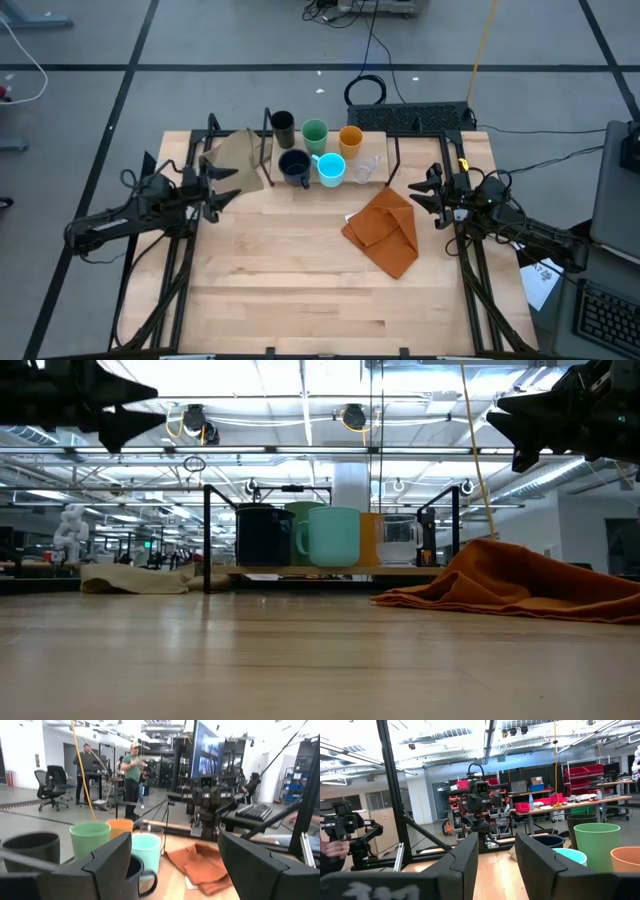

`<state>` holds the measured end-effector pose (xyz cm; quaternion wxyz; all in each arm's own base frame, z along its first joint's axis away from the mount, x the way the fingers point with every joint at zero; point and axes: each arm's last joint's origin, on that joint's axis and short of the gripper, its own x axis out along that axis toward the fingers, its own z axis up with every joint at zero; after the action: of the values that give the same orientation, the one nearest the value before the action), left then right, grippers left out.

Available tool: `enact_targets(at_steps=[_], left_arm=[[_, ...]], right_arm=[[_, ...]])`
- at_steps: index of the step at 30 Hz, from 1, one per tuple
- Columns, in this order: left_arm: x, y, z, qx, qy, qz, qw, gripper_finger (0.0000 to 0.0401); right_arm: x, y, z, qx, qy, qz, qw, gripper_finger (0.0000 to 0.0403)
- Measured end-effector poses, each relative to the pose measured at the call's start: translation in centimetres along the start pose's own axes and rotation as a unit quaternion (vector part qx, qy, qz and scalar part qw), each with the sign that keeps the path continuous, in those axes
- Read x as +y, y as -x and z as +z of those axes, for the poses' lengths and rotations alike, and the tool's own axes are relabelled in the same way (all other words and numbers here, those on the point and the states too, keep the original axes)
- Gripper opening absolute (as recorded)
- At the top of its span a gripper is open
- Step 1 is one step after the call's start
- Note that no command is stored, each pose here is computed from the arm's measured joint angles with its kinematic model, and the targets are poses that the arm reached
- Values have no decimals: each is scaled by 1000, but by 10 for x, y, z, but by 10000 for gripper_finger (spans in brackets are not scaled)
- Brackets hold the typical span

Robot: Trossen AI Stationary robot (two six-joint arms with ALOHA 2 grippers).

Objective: Stack small to large cups/mugs on shelf
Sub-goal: Return to Home Position

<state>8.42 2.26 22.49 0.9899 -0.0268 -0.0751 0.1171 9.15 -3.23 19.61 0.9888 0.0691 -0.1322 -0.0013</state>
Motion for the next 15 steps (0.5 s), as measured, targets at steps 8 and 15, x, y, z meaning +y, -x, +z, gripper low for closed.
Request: enact_targets(at_steps=[8,15], left_arm=[[1,-3,-21,27,10,-5,1000,298],[-5,-5,-34,19,19,-43,999,298]], right_arm=[[0,0,0,0,-2,0,1000,121],[0,0,0,0,-2,-2,1000,121]])
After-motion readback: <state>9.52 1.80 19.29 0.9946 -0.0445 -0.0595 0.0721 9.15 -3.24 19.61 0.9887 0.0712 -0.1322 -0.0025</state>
